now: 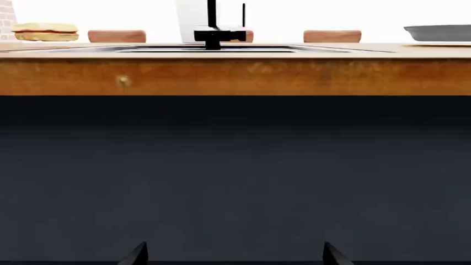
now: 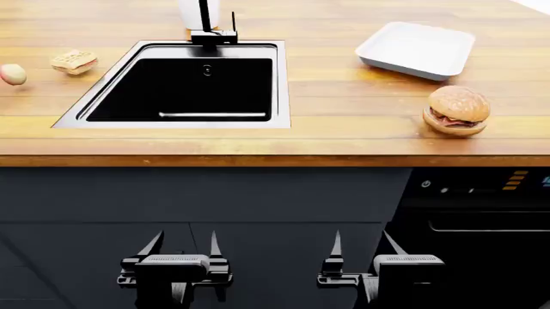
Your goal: Pick up the fruits and vegetables and place them in the sink. Turn on the sink faucet to wash them. Then turn the sink off and put them in the tray.
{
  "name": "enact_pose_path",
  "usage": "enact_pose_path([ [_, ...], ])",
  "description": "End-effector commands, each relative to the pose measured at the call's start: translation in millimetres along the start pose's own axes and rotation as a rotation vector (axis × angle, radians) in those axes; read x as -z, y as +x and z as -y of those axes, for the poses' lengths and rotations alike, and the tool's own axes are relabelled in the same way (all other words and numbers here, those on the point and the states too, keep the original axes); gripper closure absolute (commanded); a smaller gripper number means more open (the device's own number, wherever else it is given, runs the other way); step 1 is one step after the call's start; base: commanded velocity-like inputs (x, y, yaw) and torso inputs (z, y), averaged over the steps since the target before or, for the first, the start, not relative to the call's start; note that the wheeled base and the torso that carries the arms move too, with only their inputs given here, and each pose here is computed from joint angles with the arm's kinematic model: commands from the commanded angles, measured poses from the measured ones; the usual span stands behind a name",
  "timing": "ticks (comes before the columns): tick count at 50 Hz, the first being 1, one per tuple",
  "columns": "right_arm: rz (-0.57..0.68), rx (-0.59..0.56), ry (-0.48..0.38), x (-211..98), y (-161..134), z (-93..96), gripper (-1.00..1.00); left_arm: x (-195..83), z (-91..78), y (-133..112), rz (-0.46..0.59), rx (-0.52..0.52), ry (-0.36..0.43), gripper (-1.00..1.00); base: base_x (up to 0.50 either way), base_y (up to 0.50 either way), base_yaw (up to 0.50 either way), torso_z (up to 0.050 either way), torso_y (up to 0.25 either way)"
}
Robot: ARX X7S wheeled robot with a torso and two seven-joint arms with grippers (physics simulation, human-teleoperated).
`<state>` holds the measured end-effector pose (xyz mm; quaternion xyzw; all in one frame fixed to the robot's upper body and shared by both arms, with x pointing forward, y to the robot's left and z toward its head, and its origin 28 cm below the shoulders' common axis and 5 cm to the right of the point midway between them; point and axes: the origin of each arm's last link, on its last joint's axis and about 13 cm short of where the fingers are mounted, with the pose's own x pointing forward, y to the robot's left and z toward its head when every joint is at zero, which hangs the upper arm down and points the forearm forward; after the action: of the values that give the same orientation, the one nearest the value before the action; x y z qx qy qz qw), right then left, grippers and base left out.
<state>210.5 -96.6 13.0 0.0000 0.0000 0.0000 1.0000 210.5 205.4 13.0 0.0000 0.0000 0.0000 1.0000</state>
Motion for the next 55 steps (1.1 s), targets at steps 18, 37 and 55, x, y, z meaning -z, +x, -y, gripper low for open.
enact_pose_path([
  [18, 0.117, 0.055, -0.105, -73, -11, 15.4, -1.00, -96, -18.3, 7, 0.203, 0.001, -0.046, -1.00, 0.00, 0.00, 0.00, 0.019, 0.000],
  [37, 0.187, 0.068, -0.173, -135, -3, 23.3, -1.00, -170, -27.2, 21, 0.245, 0.061, 0.035, -1.00, 0.00, 0.09, 0.00, 0.050, 0.000],
  [55, 0.188, 0.071, -0.191, -134, -4, 22.0, -1.00, -169, -28.2, 22, 0.247, 0.061, 0.038, -1.00, 0.00, 0.50, 0.00, 0.050, 0.000],
])
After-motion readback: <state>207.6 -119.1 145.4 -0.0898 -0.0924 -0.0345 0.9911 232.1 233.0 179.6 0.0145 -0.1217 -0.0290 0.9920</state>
